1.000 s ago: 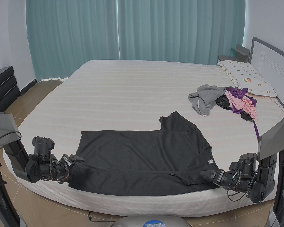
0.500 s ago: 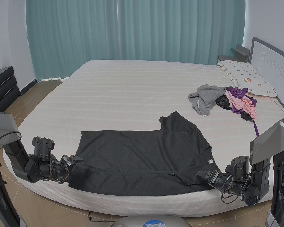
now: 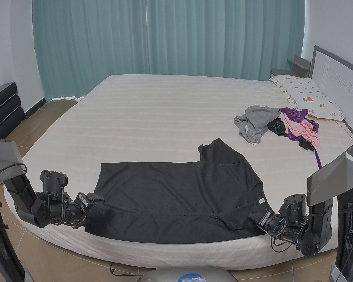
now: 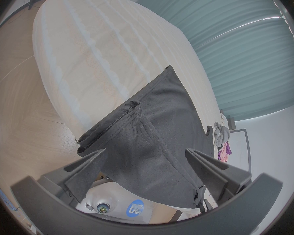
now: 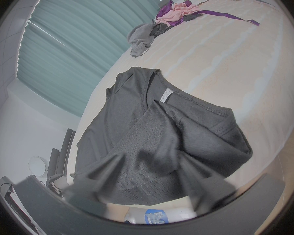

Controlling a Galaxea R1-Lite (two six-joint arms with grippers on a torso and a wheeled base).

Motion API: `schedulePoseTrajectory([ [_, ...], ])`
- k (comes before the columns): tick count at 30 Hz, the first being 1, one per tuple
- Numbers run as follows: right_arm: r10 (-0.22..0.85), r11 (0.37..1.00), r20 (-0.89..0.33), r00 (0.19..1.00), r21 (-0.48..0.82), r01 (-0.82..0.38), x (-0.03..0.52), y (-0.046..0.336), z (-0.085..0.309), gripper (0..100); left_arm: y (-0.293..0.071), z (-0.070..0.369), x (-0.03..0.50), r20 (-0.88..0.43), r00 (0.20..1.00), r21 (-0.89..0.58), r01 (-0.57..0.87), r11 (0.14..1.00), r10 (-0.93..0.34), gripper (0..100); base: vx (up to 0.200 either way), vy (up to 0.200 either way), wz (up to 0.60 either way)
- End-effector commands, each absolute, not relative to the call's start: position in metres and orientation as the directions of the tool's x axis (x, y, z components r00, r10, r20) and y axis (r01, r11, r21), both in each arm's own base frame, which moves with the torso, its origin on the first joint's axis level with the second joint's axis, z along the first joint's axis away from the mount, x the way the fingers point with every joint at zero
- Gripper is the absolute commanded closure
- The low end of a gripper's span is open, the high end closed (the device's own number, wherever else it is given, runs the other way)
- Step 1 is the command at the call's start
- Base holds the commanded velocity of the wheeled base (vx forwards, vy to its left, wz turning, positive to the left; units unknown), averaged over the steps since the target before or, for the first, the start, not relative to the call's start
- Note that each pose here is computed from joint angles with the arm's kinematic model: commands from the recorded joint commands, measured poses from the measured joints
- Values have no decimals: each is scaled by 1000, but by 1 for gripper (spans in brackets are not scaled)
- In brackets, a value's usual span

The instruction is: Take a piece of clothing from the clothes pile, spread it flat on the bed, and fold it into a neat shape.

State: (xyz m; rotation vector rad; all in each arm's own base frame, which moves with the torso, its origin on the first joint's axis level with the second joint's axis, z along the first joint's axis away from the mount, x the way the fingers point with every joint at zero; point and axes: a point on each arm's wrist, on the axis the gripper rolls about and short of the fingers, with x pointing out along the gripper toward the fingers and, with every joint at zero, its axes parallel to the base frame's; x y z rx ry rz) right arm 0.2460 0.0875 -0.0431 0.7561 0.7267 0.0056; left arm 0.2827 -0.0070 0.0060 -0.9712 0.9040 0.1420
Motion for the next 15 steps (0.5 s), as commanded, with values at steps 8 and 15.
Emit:
schedulePoseTrajectory([
  [8, 270, 691, -553, 788, 681, 242, 240, 87, -23, 100, -7, 6, 283, -719, 639, -652, -482, 585, -275, 0, 0, 0, 0],
  [15, 274, 686, -549, 790, 687, 240, 238, 86, -20, 100, -7, 5, 282, -720, 637, -651, -483, 586, -274, 0, 0, 0, 0],
])
